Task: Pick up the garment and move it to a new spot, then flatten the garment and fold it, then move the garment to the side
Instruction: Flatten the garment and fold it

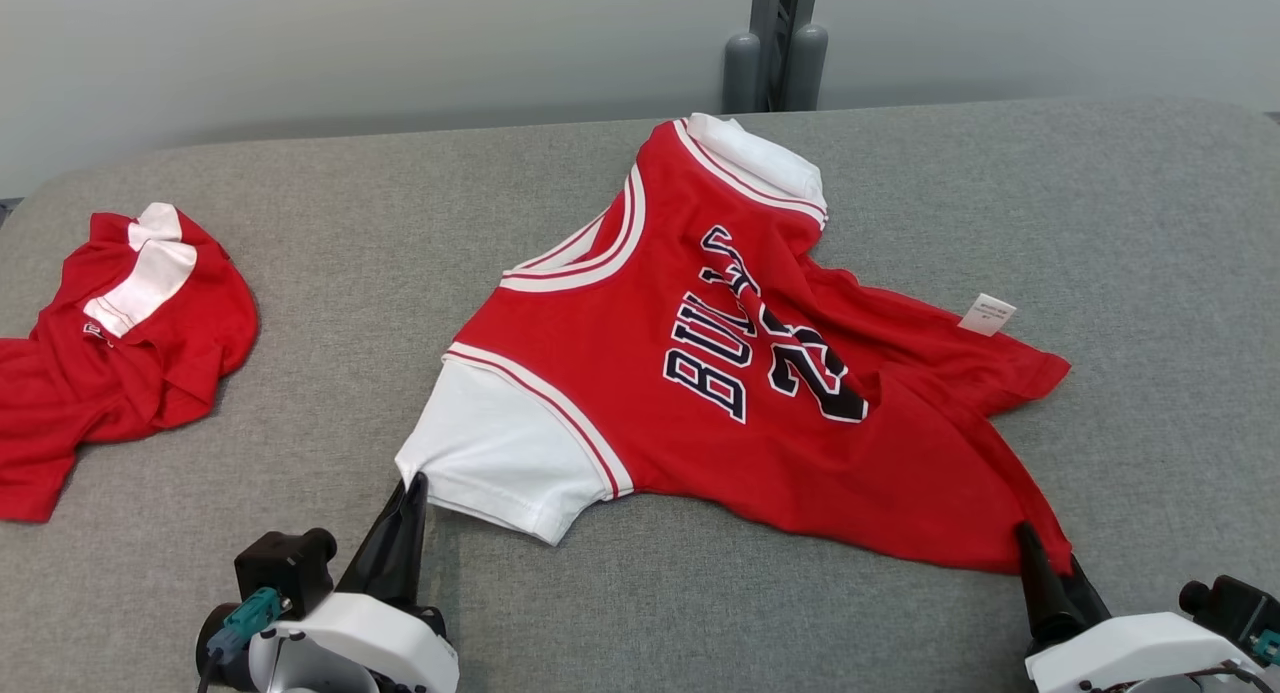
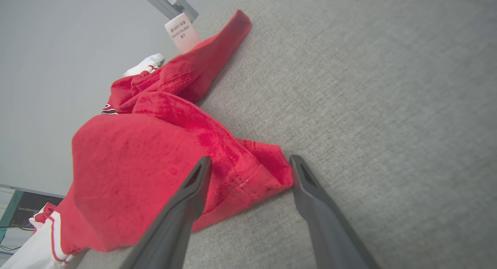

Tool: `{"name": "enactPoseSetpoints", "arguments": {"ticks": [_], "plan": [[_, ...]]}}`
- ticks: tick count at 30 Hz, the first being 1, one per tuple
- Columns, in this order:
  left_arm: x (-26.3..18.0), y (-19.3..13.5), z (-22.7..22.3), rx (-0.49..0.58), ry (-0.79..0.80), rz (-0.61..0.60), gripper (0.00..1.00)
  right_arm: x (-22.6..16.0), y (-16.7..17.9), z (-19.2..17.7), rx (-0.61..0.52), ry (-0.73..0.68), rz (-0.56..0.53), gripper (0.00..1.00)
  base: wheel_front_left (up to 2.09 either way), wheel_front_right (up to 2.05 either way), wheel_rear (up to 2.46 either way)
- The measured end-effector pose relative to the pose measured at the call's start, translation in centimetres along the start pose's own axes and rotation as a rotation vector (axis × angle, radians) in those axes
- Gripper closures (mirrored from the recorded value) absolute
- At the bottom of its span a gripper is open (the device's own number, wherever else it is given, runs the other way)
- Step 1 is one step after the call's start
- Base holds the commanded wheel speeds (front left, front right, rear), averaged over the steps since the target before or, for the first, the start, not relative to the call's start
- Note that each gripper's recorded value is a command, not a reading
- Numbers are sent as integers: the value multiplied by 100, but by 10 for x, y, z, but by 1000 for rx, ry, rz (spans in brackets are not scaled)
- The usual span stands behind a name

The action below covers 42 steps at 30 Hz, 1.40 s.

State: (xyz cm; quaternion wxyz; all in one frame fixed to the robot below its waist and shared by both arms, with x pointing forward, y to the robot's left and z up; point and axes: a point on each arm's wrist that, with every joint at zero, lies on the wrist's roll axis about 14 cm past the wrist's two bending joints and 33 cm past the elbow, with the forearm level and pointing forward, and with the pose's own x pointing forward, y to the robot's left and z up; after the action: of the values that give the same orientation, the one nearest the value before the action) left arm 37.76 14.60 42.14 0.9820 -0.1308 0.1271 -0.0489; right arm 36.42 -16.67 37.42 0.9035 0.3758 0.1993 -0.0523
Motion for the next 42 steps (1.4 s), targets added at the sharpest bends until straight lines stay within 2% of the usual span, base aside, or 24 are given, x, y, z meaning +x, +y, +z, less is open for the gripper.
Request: {"name": "enactPoseSetpoints", "arguments": {"ticks": [3, 4, 5, 6, 11, 20, 27, 29, 31, 34, 39, 42], "plan": [[-2, 0, 2, -6, -7, 2, 100, 2, 4, -1, 6, 2, 8, 0, 0, 0, 0], [-2, 0, 3, -7, -10, 3, 100, 2, 4, -2, 8, 7, 10, 53, 0, 0, 0], [-3, 0, 3, -7, -11, 4, 100, 3, 5, -4, 8, 17, 14, 86, 0, 0, 0], [-4, 0, 3, -9, -13, 6, 100, 3, 8, -6, 1, 23, 22, 100, 0, 0, 0], [-6, -2, 9, -36, -35, 4, 100, 5, 21, 8, -9, -22, 60, 100, 0, 0, 0], [-8, -21, 72, -189, -252, -65, 100, 1, 78, 67, -27, -168, 235, 100, 0, 0, 0], [-17, -48, 146, -327, -427, -177, 100, -20, 136, 139, -77, -331, 396, 100, 0, 0, 0], [-22, -56, 168, -361, -470, -217, 100, -27, 146, 160, -103, -375, 416, 100, 0, 0, 0], [-27, -62, 194, -458, -511, -261, 100, -33, 155, 180, -173, -427, 413, 100, 0, 0, 0], [-35, -75, 240, -488, -585, -318, 100, -45, 176, 219, -219, -505, 437, 100, 0, 0, 0], [-40, -90, 275, -554, -618, -391, 100, -56, 197, 246, -295, -570, 445, 100, 0, 0, 0], [-43, -101, 298, -623, -632, -437, 100, -59, 215, 257, -294, -580, 487, 100, 0, 0, 0]]}}
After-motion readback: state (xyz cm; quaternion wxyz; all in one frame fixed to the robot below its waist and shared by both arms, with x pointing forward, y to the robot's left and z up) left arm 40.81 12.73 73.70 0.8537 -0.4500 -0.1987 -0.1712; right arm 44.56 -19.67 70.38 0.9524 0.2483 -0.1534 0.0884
